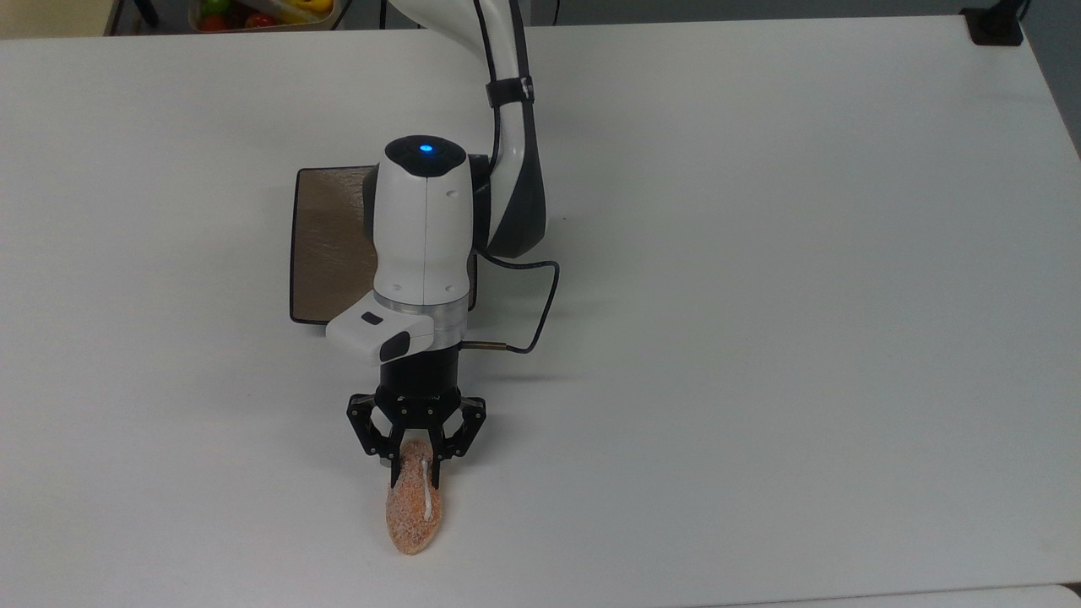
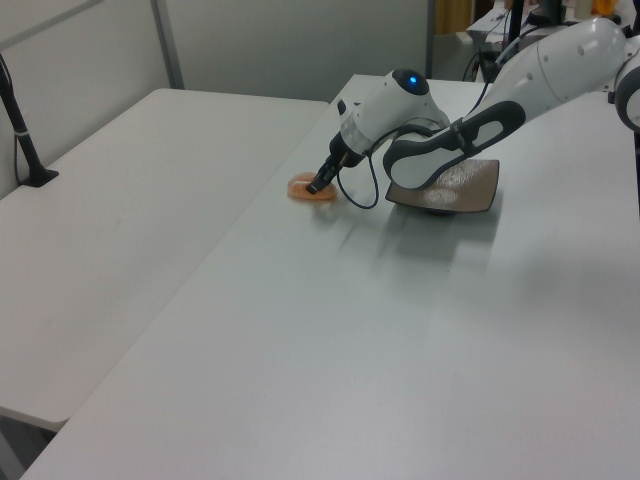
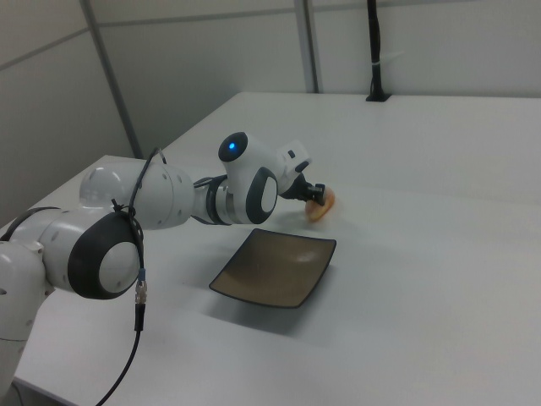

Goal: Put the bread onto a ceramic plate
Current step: 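Lower the gripper around the bread roll and close it, then lift the bread roll and carry it onto the brown plate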

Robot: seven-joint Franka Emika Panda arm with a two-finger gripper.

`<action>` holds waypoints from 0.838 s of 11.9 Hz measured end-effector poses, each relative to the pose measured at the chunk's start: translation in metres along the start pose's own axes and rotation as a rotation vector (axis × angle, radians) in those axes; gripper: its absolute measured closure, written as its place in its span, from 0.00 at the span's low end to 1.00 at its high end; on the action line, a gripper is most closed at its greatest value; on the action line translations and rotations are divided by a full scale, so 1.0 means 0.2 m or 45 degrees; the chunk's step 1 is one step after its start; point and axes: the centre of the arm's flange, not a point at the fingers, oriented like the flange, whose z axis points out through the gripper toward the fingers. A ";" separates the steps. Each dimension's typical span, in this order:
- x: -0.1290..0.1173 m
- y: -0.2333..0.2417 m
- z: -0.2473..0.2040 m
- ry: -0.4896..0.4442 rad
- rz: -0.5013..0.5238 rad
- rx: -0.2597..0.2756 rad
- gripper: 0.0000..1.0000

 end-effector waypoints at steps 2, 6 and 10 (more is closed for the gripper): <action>0.01 0.00 -0.01 0.007 -0.013 -0.006 0.69; 0.14 0.08 -0.23 0.042 0.005 -0.022 0.69; 0.11 0.21 -0.58 -0.118 -0.024 -0.044 0.69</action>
